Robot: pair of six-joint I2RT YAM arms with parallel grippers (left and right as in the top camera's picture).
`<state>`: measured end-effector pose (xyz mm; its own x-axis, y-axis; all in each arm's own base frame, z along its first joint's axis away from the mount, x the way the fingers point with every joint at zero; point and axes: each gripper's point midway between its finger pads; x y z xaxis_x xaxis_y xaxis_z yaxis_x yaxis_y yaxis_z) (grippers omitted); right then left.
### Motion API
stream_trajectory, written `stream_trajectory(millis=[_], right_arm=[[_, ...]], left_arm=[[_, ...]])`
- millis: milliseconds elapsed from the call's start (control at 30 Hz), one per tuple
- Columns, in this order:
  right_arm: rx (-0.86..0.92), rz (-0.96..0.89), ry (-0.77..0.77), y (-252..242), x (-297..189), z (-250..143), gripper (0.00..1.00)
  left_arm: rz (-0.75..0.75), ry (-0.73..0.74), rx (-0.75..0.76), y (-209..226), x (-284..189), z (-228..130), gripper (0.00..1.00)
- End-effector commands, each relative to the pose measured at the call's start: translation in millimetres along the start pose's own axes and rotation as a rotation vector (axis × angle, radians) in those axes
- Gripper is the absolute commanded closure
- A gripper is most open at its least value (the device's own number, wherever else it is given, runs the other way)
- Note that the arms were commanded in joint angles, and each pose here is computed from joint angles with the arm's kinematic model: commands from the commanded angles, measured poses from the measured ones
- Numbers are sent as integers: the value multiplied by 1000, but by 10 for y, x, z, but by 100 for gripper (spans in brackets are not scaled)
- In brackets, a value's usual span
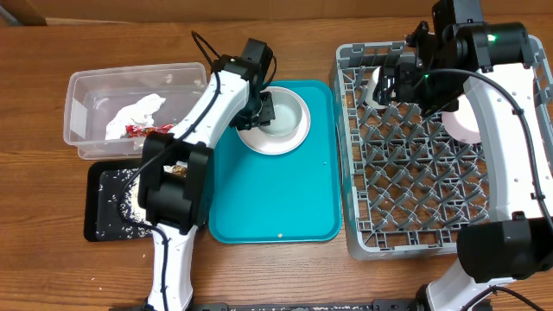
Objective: Sort waste into correct bins and load items into the dishwasher
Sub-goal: 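Grasp the white bowl rim on the pink plate with the left gripper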
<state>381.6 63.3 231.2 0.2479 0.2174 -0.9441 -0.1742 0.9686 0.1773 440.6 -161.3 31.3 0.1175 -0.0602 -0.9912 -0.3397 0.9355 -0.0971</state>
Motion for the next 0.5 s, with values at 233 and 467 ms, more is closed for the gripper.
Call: stream_trajectory(millis=[233,467], right_arm=[[3,3,-31,5,-82,40,0],[3,3,-31,6,-82,40,0]], left_arm=[[-23,-55,2,-48,-205,131,96],[-78,-118,31,-102,-804,152,96]])
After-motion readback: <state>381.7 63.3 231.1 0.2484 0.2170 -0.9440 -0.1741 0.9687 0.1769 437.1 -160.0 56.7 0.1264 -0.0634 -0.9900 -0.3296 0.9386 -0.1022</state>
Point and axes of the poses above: each gripper's point midway between its finger pads, its own x axis out along the fingers, its own y axis along the line the jaws close on, z = x × y, and after that the axes turned 10 degrees about -x, right-handed
